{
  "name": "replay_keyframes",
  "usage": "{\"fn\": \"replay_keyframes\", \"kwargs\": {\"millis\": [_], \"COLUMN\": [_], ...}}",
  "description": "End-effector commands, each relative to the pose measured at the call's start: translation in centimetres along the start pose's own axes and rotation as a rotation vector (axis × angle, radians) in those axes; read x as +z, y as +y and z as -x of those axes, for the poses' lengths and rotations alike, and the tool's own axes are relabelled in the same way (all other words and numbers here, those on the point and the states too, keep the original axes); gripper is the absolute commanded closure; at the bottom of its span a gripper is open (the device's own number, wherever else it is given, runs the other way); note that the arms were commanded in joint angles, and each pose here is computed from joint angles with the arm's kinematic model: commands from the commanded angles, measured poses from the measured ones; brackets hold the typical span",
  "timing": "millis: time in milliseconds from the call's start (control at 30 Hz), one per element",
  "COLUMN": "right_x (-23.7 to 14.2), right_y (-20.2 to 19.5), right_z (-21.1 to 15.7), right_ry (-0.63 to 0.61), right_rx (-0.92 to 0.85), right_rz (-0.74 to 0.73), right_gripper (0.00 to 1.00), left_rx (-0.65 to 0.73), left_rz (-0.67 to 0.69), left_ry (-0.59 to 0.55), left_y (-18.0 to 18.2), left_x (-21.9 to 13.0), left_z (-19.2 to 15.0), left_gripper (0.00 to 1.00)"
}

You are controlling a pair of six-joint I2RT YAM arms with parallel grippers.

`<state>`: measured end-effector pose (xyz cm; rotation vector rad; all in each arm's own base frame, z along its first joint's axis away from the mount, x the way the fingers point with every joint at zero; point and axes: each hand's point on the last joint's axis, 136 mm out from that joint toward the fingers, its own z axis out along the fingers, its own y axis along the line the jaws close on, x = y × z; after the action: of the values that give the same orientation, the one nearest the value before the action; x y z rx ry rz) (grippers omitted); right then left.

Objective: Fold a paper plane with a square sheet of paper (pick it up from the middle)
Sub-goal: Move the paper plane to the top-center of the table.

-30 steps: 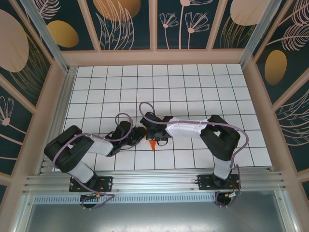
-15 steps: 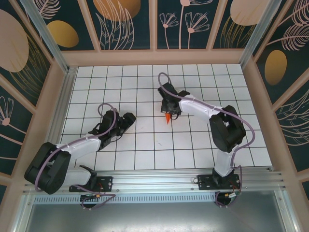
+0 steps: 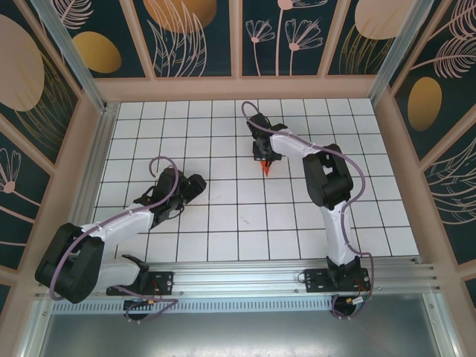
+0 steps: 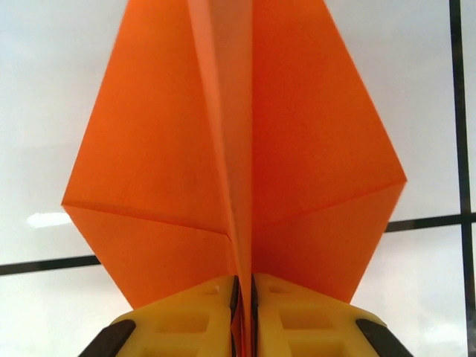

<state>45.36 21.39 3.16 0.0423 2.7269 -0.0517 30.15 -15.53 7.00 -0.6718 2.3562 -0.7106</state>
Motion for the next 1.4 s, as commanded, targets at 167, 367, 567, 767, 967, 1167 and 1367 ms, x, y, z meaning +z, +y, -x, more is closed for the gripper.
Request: {"fn": "replay_keyframes", "kwargs": {"millis": [167,367,567,767,967,1167,1367], "right_x": [0.2,1.0,1.9,2.9,-0.1,-10.5,-20.2], "right_y": [-0.4,-0.4,-0.2,-0.3,0.2,-0.6,-3.9], "right_z": [0.1,-0.5,-1.3,-2.3,0.5,7.0,9.7], "right_ry": [0.022,0.041,0.062,0.091,0.019,-0.200,-0.437], "right_rx": [-0.031,-0.041,-0.051,-0.063,-0.050,0.062,0.196], "right_rz": [-0.028,-0.031,-0.036,-0.050,-0.035,-0.003,0.077], "right_gripper": [0.77,0.76,0.74,0.73,0.72,0.49,0.28], "left_rx": [0.026,0.025,0.027,0.031,0.046,0.103,0.157], "left_rz": [0.030,0.032,0.034,0.040,0.036,0.103,0.201], "left_ry": [-0.002,0.009,0.015,0.015,-0.005,-0.108,-0.274], "left_y": [0.1,0.1,0.2,0.3,-0.5,-1.8,-2.4], "left_x": [0.4,0.7,0.8,0.9,0.3,-1.4,-4.1], "left_z": [0.5,0.3,0.2,0.2,1.0,4.3,8.7], "left_gripper": [0.15,0.15,0.15,0.14,0.14,0.13,0.09]}}
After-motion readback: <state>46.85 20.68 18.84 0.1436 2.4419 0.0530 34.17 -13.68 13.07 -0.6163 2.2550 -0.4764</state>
